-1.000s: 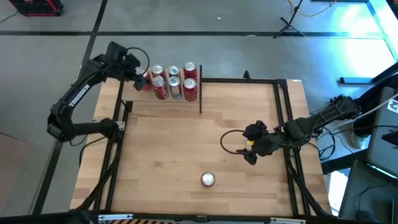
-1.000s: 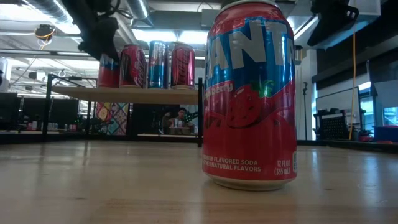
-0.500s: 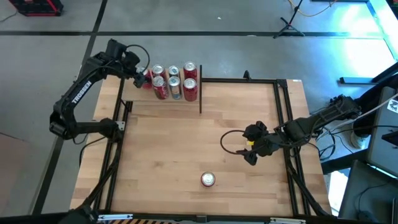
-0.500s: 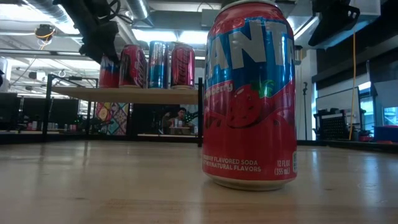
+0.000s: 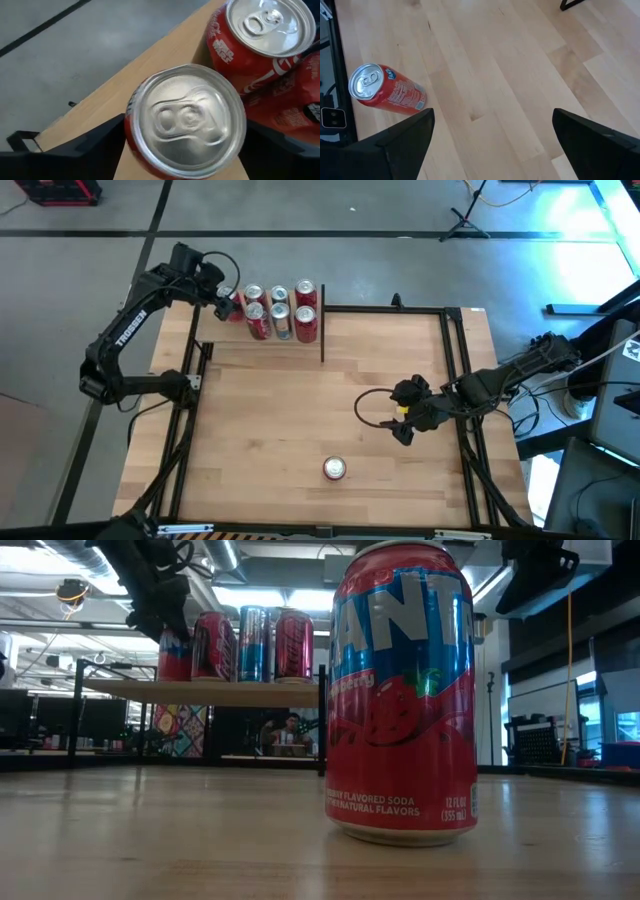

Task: Place canned beverage on shelf
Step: Put the top orange soda can on the shelf, then put the orange soda can on the shelf and aligned with the other orange soda can

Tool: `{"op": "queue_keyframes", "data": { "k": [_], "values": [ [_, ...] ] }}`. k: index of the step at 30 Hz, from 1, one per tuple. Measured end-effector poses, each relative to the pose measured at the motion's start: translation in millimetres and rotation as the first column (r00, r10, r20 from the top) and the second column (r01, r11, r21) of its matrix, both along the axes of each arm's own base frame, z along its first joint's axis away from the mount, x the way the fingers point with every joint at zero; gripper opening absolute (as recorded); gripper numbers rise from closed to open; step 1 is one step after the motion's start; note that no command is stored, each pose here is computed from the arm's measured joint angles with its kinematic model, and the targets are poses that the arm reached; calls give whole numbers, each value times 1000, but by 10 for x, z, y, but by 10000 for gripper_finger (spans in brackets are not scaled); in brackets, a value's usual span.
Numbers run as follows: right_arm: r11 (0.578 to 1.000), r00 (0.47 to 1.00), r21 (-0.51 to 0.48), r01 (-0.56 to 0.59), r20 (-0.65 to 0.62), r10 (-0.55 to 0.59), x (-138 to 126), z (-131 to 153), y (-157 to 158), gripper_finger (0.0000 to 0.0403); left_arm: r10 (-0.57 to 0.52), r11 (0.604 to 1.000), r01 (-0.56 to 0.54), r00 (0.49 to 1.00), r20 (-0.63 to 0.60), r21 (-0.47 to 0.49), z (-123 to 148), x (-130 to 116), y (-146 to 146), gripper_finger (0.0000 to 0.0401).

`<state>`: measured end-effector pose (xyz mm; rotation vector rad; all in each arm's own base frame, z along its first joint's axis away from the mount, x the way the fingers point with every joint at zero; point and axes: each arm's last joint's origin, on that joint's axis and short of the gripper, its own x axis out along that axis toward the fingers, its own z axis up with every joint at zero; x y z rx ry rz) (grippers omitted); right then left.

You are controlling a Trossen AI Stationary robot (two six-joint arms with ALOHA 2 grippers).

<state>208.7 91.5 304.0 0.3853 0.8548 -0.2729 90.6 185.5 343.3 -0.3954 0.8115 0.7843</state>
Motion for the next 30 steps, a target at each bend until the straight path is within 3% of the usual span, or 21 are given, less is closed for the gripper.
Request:
{"op": "queue_keyframes", "data": {
  "k": [8, 14, 17, 19, 22, 30],
  "values": [
    [1000, 1000, 6, 6, 2, -6, 1, 1, 1, 392, 5, 999, -5, 1000, 4, 52, 132, -19, -41, 351],
    [1000, 1000, 12, 3, 0, -3, 1, 0, 2, 392, -10, 982, -7, 996, 87, 191, 585, -85, -199, 348],
    [1000, 1000, 14, 3, -1, -3, 0, 0, 3, 392, -24, 976, -19, 981, 194, 219, 816, -120, -318, 348],
    [1000, 1000, 13, 3, -2, -2, 2, -2, 4, 392, -60, 979, -1, 954, 295, 205, 943, -129, -416, 347],
    [999, 1000, 33, -6, -8, 7, 1, -2, 10, 392, -194, 972, 118, 889, 415, 201, 1069, -126, -597, 347],
    [998, 999, 46, -31, -12, 32, 4, -2, 21, 392, -426, 904, 366, 726, 540, 221, 1190, -98, -1010, 347]
  ]
}}
